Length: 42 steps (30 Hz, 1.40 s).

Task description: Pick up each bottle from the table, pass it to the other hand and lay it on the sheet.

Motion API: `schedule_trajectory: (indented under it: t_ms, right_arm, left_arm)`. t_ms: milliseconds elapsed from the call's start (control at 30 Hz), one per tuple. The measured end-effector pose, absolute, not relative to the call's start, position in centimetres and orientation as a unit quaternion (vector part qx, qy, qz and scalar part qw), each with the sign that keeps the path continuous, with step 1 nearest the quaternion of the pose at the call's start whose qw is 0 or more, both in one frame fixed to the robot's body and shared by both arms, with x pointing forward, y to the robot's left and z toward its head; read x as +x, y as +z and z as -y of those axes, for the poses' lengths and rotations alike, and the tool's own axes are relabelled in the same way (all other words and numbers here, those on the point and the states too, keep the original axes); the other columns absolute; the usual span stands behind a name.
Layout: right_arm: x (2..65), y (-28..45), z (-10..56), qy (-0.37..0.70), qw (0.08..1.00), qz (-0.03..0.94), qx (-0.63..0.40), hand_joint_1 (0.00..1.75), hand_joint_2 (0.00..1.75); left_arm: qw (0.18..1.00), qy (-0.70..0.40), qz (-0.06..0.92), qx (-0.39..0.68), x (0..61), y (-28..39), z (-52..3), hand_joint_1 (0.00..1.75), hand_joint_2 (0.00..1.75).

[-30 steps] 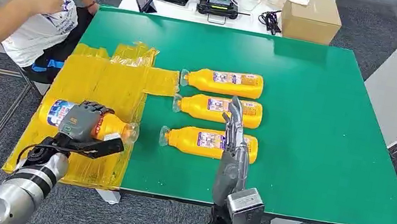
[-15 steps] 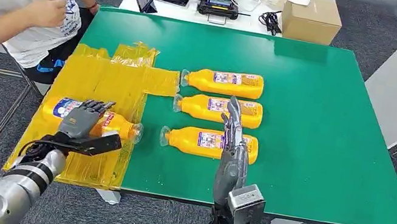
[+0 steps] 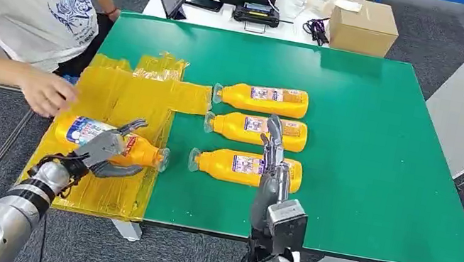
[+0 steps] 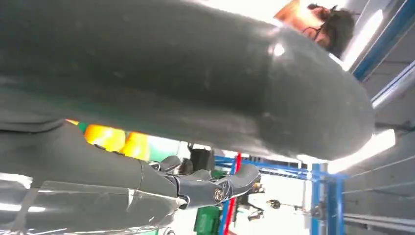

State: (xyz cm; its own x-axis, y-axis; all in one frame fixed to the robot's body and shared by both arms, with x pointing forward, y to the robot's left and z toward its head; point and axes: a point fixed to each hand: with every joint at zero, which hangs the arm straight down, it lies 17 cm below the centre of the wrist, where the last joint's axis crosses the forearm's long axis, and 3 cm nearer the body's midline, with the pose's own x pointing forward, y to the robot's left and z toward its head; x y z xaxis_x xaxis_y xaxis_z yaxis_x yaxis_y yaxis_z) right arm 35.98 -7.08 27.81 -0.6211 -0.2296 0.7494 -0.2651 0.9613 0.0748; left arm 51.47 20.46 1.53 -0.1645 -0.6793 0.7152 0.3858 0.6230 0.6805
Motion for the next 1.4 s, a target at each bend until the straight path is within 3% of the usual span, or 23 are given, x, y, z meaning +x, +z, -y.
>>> schedule_trajectory:
  t_ms: [67, 200, 333, 533, 567, 767, 800, 1000, 1133, 1400]
  right_arm:
    - [37.1, 26.4, 6.8, 0.022, 0.435, 0.890, 0.136, 0.00, 0.00]
    - [37.4, 25.6, 6.7, 0.023, 0.444, 0.886, 0.132, 0.00, 0.00]
    - [37.6, 25.3, 6.8, 0.022, 0.448, 0.886, 0.118, 0.00, 0.00]
    - [37.6, 25.0, 6.7, 0.022, 0.451, 0.885, 0.114, 0.00, 0.00]
    - [37.6, 25.0, 6.7, 0.023, 0.451, 0.885, 0.112, 0.00, 0.00]
    - [37.5, 24.8, 6.5, 0.043, 0.449, 0.889, 0.081, 0.00, 0.00]
    - [37.5, 24.6, 6.4, 0.050, 0.450, 0.888, 0.073, 0.00, 1.75]
    - [38.1, 22.2, 7.3, 0.107, 0.473, 0.875, 0.002, 0.00, 1.75]
    - [38.4, 19.8, 8.6, 0.158, 0.487, 0.858, -0.051, 0.00, 1.75]
    - [38.0, 18.9, 10.9, 0.158, 0.485, 0.856, -0.081, 0.00, 1.75]
  left_arm:
    - [0.670, -0.352, 0.654, -0.013, 49.9, 1.9, -19.3, 0.00, 0.00]
    - [0.673, -0.236, 0.693, -0.106, 49.1, 4.1, -19.4, 0.00, 0.00]
    - [0.660, -0.107, 0.739, -0.079, 50.1, 6.2, -21.2, 0.00, 0.00]
    - [0.643, -0.063, 0.761, -0.061, 50.3, 7.9, -21.5, 0.00, 0.00]
    - [0.627, -0.043, 0.777, -0.028, 50.4, 8.8, -22.7, 0.00, 1.75]
    - [0.510, 0.105, 0.832, 0.192, 48.9, 17.4, -30.9, 0.00, 1.75]
    - [0.493, 0.118, 0.836, 0.210, 48.4, 18.7, -31.5, 0.00, 1.75]
    - [0.427, 0.161, 0.853, 0.254, 44.3, 23.3, -32.8, 0.00, 1.75]
    - [0.430, 0.163, 0.855, 0.241, 42.7, 22.7, -32.0, 0.00, 1.75]
    - [0.451, 0.162, 0.853, 0.208, 41.7, 21.1, -30.5, 0.00, 1.75]
